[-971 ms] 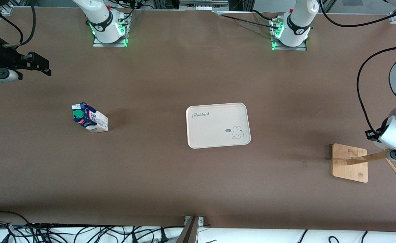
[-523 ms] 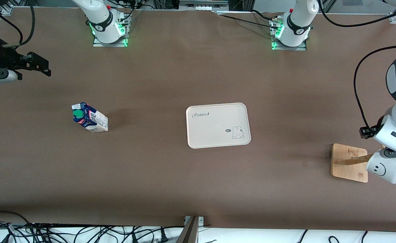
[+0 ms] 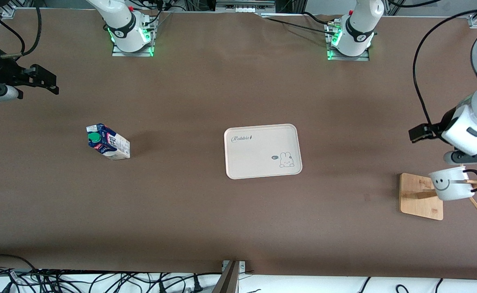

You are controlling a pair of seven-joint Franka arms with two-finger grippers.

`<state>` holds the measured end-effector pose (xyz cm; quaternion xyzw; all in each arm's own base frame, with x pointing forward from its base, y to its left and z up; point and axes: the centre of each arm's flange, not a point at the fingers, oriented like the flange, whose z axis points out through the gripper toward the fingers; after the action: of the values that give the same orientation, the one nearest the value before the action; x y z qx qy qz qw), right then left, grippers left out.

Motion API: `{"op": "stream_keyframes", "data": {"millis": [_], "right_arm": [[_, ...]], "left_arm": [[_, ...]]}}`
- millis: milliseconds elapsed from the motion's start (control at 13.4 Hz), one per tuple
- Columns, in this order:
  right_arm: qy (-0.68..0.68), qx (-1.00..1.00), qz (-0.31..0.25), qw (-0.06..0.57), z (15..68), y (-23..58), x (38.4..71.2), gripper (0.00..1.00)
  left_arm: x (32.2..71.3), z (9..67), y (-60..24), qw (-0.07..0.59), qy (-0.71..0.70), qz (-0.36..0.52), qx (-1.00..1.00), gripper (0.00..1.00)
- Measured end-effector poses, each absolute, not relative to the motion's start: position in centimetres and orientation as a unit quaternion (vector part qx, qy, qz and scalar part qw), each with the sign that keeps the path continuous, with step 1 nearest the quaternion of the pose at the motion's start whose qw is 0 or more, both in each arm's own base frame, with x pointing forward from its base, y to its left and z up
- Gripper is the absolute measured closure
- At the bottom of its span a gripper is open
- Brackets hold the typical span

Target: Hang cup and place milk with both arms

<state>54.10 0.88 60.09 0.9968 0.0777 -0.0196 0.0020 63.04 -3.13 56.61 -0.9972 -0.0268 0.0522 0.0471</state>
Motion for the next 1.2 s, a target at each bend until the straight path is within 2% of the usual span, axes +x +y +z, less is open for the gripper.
{"op": "stream_keyframes", "data": {"millis": [149,299,523,747,897,1195], "right_arm": [[0.079,0.997,-0.017,0.003,60.4,1.0,54.1,0.0],[0.078,0.997,-0.021,0.004,60.3,0.9,54.1,0.0],[0.075,0.997,-0.023,0.004,60.1,0.6,54.2,0.0],[0.076,0.997,-0.019,0.004,60.5,0.7,54.3,0.0],[0.077,0.997,-0.02,0.004,60.4,0.8,54.4,0.0],[0.077,0.997,-0.013,0.005,60.4,0.8,54.8,0.0]], "left_arm": [[62.1,55.5,-3.0,-0.01,-0.014,0.066,-0.998,0.0],[61.0,53.2,-1.2,-0.026,-0.014,0.028,-0.999,0.0],[56.1,51.2,-1.3,-0.009,-0.004,0.009,-1.0,0.0],[53.9,52.4,-2.9,0.031,0.021,-0.004,-0.999,0.0],[54.7,54.1,-3.2,0.011,0.014,-0.015,-1.0,0.0],[59.5,57.1,-2.2,-0.005,0.006,0.015,-1.0,0.0]]}}
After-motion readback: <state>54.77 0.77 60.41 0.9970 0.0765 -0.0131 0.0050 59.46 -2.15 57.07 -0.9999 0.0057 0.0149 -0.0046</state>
